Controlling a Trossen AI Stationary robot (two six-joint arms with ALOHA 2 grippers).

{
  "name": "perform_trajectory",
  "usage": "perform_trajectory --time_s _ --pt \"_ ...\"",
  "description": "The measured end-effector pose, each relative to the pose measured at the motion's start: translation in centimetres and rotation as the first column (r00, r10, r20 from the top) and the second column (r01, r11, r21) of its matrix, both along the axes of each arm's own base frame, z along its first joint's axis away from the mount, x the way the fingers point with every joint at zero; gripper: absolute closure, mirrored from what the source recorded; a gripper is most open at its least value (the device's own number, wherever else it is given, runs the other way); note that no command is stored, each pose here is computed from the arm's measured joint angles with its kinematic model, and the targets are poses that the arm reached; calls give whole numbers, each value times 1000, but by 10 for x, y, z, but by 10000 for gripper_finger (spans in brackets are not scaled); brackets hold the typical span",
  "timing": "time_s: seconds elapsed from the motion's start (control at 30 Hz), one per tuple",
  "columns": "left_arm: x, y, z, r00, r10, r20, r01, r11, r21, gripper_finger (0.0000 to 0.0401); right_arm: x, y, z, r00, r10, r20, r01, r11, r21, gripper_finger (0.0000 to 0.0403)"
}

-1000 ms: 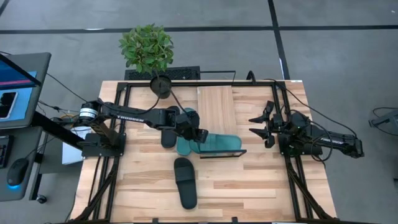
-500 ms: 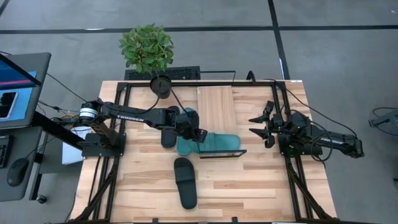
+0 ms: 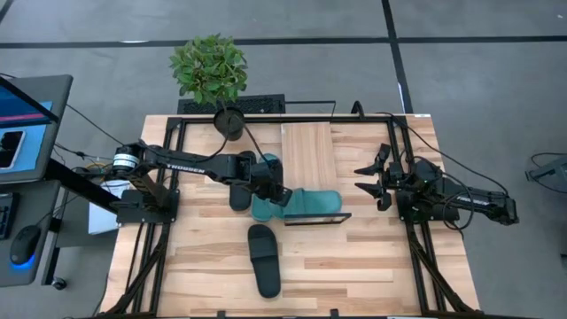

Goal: Pick and place slides into the shelf
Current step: Put the green slide on the shelf

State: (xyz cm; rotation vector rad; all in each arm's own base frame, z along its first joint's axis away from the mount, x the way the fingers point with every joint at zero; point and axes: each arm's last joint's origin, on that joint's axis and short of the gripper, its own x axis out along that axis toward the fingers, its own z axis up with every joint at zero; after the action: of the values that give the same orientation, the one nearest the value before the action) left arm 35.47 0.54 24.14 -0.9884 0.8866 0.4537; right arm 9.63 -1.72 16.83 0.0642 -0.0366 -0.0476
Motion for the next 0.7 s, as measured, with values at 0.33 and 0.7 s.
perform_trajectory --time_s 0.33,0.7 --pt "-25 4 8 989 -8 -147 17 998 61 296 0 0 0 1000 0 0 0 1000 0 202" --pt "-82 4 93 993 -7 116 -38 922 385 296 0 0 0 1000 0 0 0 1000 0 202"
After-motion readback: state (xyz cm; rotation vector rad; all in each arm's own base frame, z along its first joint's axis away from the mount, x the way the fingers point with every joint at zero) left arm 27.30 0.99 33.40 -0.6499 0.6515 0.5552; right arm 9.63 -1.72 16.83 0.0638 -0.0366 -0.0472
